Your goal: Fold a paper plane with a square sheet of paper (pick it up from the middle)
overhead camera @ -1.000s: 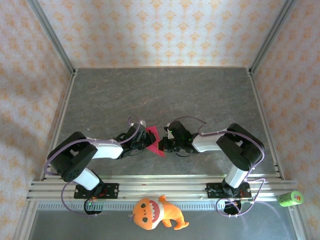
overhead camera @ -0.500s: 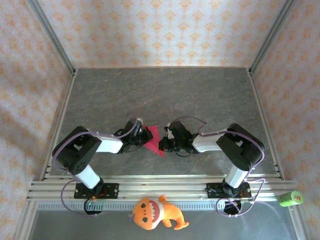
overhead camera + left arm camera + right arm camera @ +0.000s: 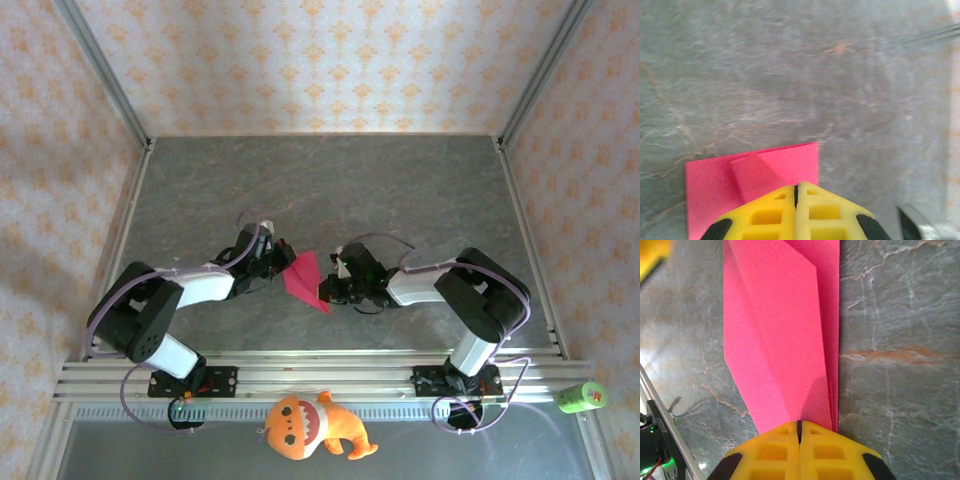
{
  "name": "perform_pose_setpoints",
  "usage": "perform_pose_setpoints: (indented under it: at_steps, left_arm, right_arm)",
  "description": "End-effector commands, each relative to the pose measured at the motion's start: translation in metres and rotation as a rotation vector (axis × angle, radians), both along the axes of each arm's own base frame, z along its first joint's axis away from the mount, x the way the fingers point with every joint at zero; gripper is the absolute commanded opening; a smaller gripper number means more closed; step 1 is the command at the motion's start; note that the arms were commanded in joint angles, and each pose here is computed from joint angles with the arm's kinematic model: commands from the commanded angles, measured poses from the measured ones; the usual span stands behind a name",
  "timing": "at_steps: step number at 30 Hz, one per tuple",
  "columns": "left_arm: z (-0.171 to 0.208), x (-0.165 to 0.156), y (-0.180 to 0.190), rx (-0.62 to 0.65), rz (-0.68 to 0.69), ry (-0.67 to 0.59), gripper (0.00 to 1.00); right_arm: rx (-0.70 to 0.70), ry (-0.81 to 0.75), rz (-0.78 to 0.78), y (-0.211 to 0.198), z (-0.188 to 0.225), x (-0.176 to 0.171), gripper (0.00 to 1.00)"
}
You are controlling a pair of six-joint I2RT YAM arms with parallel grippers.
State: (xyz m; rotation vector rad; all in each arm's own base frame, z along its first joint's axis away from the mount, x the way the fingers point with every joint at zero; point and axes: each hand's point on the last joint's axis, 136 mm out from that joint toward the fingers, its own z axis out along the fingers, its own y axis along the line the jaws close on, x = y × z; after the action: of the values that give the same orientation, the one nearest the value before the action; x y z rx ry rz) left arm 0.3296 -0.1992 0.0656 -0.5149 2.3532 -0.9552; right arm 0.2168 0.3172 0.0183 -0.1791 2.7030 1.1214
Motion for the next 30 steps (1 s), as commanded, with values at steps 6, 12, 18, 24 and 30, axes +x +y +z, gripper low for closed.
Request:
perform_pose_setpoints:
  at_steps: [6,12,18,24,30]
  left_arm:
    - [0.003,-0.024,-0.048,-0.078,-0.216,-0.029,0.01]
    - [-0.038,-0.030,-0.053,-0.010,-0.252,0.073,0.00]
    - [-0.063,-0.021,-0.028,0.033,-0.218,0.110,0.00]
    - [-0.072,0.001,0.002,0.096,-0.192,0.123,0.00]
    - [-0.070,0.021,0.026,0.117,-0.141,0.130,0.00]
  right_arm:
    - [-0.197,0.111,-0.034,-0.043,-0.044,-0.022,0.00]
    - [-0.198,0.113,-0.038,-0.044,-0.044,-0.022,0.00]
    - [-0.200,0.116,-0.039,-0.046,-0.045,-0.023,0.00]
    - [-0.203,0.122,-0.037,-0.047,-0.047,-0.025,0.00]
    - [-0.201,0.125,-0.038,-0.048,-0.047,-0.026,0.00]
